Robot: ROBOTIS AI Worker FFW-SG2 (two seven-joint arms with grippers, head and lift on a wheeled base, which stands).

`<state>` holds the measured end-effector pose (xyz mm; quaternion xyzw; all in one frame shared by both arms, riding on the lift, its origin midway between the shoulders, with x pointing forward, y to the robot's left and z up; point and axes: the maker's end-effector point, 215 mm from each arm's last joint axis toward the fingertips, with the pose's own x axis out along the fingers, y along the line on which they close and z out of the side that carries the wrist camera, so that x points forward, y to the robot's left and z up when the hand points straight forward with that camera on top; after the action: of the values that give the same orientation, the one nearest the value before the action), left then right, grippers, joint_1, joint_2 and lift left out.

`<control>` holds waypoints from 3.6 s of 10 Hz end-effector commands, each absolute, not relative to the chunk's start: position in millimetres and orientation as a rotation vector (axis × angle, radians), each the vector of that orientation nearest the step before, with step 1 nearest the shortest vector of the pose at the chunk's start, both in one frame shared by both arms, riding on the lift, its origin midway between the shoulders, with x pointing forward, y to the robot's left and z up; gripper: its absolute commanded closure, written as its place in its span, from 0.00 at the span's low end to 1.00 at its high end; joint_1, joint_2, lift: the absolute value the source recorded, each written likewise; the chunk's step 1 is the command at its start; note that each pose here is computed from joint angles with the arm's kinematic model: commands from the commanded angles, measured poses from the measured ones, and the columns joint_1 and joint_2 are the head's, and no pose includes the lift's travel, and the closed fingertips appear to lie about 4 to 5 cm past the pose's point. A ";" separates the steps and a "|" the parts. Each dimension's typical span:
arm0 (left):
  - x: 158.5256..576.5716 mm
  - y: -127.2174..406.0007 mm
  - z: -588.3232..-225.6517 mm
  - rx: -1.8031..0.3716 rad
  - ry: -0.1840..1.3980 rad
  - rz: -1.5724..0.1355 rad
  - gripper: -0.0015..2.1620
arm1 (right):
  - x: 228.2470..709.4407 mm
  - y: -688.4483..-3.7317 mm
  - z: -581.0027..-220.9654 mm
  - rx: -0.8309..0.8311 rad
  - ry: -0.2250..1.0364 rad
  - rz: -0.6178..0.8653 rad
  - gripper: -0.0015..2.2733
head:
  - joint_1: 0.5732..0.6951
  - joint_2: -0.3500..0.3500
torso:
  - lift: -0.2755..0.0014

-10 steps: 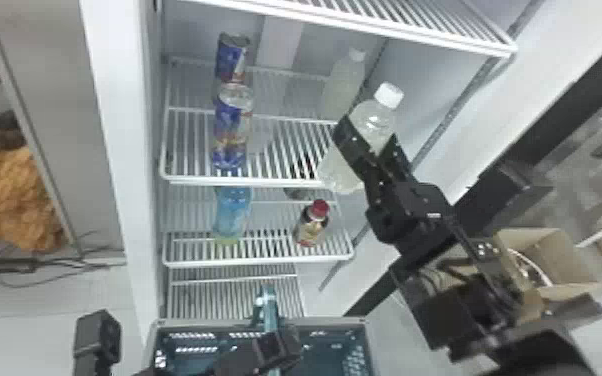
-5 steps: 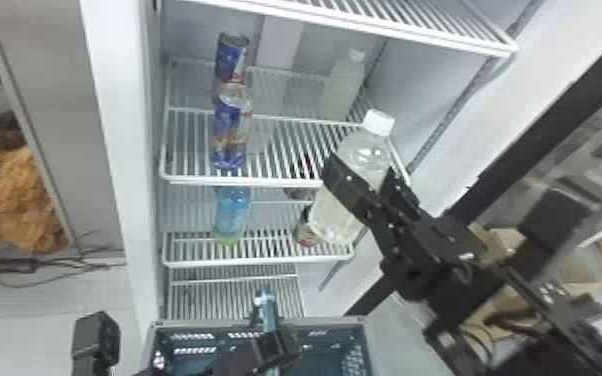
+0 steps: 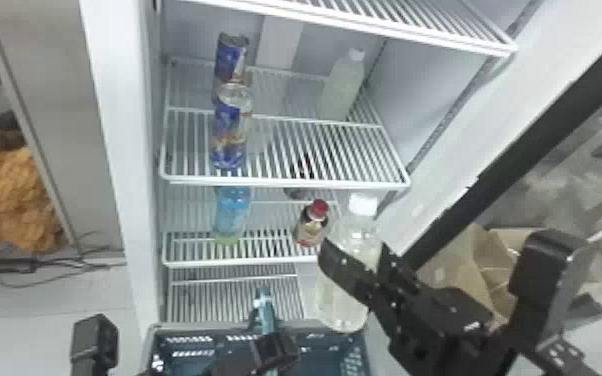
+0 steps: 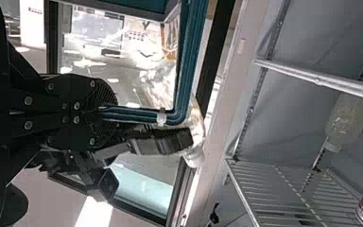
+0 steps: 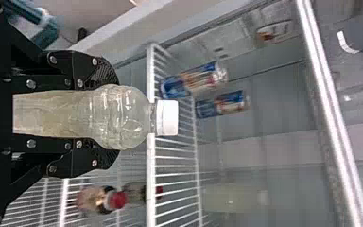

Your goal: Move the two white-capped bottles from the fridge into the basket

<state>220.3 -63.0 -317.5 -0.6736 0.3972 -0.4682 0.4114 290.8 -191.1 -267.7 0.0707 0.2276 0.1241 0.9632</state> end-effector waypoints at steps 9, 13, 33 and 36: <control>219.5 -66.1 -316.3 -1.679 1.008 -1.192 0.55 | 172.4 -185.7 -384.4 0.162 0.997 0.260 0.43 | 1.00 0.00 | 0.99; 219.7 -65.9 -315.8 -1.681 1.007 -1.193 0.55 | 175.4 -188.7 -384.4 0.152 0.995 0.253 0.13 | 1.00 0.00 | 0.99; 220.8 -66.4 -318.3 -1.676 1.010 -1.188 0.55 | 456.0 -284.5 -275.6 0.042 -0.049 0.091 0.08 | 1.00 0.00 | 0.99; 221.0 -66.9 -317.1 -1.676 1.010 -1.192 0.55 | 489.9 -289.9 -287.8 0.019 -0.053 0.083 0.08 | 1.00 0.00 | 0.99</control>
<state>220.9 -66.9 -317.4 -0.6661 0.4017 -0.4737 0.4129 482.1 -289.5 -286.2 0.0114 -0.0256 0.0415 0.9987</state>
